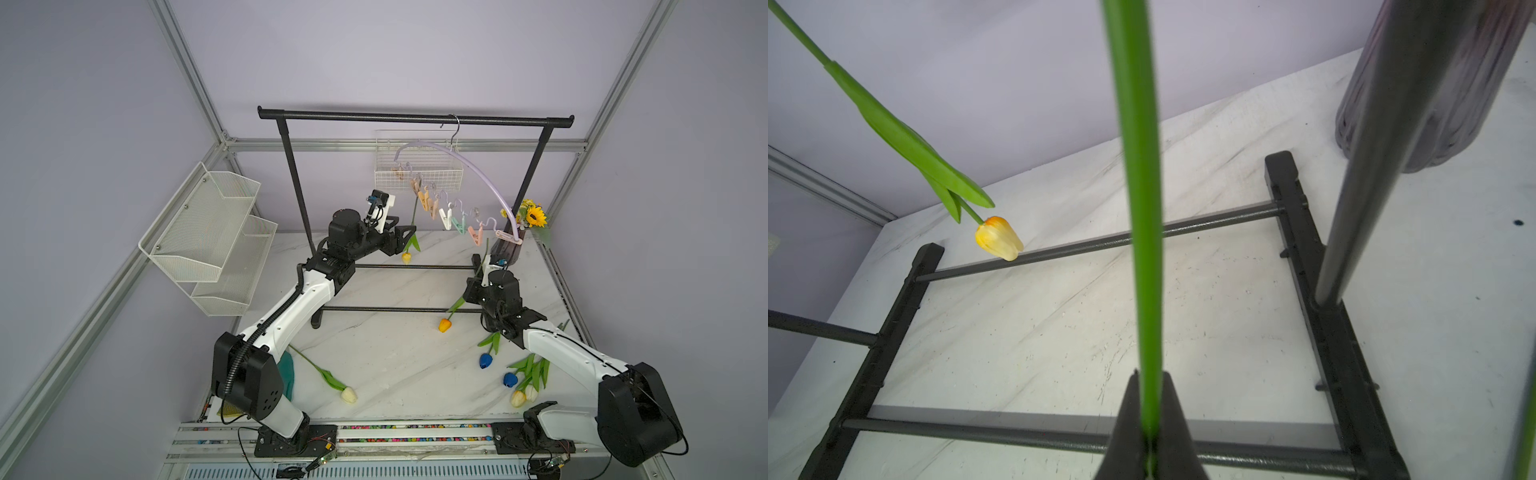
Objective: Dry the flowers on a clothes hanger
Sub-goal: Open the clamp at the hanger.
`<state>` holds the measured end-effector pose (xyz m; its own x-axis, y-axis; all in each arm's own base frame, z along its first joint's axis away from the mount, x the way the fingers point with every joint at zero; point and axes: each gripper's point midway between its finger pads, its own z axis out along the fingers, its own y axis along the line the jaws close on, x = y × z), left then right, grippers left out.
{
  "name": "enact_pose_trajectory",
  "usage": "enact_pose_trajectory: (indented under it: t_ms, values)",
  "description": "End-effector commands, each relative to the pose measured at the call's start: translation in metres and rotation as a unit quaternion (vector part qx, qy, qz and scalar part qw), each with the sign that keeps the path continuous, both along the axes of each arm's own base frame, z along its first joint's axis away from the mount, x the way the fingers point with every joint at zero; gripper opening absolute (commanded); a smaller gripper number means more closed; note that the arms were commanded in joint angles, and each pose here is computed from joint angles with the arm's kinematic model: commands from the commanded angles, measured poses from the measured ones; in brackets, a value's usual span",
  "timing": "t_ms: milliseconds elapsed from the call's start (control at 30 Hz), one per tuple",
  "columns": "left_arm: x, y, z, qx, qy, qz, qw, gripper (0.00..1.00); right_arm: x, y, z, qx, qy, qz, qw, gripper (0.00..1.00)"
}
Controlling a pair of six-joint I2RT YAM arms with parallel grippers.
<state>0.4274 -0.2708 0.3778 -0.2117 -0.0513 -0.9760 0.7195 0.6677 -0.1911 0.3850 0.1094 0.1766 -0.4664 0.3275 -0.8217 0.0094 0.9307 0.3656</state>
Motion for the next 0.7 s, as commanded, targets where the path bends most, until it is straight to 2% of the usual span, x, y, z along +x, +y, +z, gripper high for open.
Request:
enact_pose_trajectory:
  t_ms: [0, 167, 267, 367, 467, 667]
  values:
    - [0.0, 0.003, 0.022, -0.007, -0.029, -0.005, 1.0, 0.67, -0.011, -0.018, -0.004, -0.014, -0.002, -0.033, 0.999, 0.0]
    - [0.001, 0.003, 0.019, -0.003, -0.023, -0.005, 1.0, 0.67, -0.02, -0.031, 0.009, -0.014, -0.021, -0.057, 0.998, 0.0]
    - [0.0, 0.004, 0.018, -0.001, -0.021, -0.008, 1.0, 0.67, -0.018, -0.025, 0.029, -0.004, -0.041, -0.037, 0.998, 0.0]
    - [0.003, 0.006, 0.019, 0.003, -0.024, -0.011, 1.0, 0.66, -0.009, -0.007, 0.06, 0.007, -0.065, 0.007, 0.998, 0.0]
    - [0.008, 0.007, 0.021, 0.008, -0.033, -0.021, 0.999, 0.58, 0.001, -0.004, 0.09, 0.01, -0.087, 0.01, 0.996, 0.0]
    - [0.021, 0.012, 0.03, 0.007, -0.062, -0.05, 0.997, 0.59, 0.022, 0.004, 0.153, -0.001, -0.132, 0.025, 0.991, 0.0]
